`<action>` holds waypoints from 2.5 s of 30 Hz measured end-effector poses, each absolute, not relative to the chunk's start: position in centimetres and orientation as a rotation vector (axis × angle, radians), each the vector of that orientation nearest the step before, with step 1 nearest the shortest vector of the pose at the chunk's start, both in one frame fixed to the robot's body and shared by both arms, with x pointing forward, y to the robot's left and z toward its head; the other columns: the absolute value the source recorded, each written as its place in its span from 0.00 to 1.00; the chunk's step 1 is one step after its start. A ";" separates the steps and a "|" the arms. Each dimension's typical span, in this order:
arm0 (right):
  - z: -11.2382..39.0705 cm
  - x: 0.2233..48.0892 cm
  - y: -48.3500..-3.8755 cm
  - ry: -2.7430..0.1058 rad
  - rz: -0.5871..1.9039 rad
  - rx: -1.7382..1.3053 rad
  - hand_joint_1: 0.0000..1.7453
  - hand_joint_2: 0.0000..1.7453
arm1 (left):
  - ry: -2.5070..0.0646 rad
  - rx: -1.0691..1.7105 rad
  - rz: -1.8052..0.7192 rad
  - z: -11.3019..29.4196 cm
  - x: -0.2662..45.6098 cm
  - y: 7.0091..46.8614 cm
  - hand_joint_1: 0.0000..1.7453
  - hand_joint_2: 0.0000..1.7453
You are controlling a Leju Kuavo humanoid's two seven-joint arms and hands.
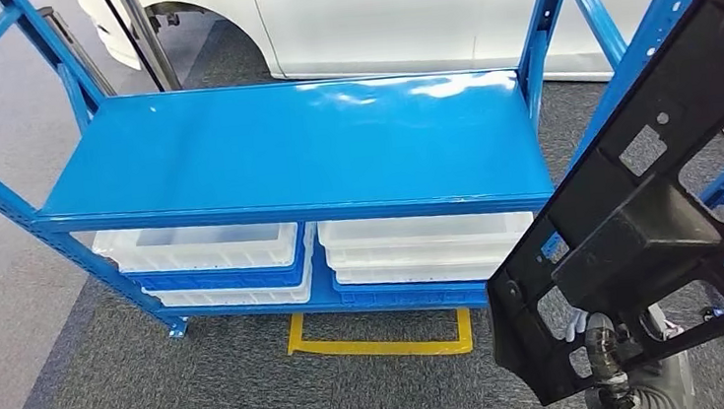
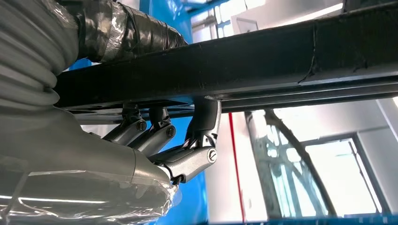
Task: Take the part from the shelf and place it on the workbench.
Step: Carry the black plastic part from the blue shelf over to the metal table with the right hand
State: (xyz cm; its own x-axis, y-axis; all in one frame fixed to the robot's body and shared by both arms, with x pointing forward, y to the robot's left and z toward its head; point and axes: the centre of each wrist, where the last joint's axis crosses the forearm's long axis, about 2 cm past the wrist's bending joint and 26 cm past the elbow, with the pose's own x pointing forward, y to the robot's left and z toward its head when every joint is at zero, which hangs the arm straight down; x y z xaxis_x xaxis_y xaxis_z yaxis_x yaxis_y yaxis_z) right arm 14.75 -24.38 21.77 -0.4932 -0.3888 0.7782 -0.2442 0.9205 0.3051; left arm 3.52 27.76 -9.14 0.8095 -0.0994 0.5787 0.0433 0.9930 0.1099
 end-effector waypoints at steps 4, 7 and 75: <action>20.9 13.9 -24.5 -2.097 -0.222 0.422 1.00 1.00 | -0.620 0.102 -0.072 -9.2 3.4 28.0 0.00 0.00; 20.1 12.9 -24.4 -2.095 -0.247 0.394 1.00 1.00 | -0.614 0.117 -0.065 -9.2 3.1 28.7 0.00 0.00; 18.6 11.9 -25.5 -2.111 -0.189 0.369 1.00 1.00 | -0.601 0.118 0.003 -9.0 2.7 28.7 0.00 0.00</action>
State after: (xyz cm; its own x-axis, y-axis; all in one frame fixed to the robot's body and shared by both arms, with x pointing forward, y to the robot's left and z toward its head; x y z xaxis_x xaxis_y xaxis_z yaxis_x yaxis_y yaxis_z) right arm 11.85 -25.46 18.65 -0.5033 -0.3341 0.7969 -0.1873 0.9425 0.2768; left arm 2.68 28.72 -8.97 0.8247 -0.0315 0.5647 -0.0372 0.9933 0.1098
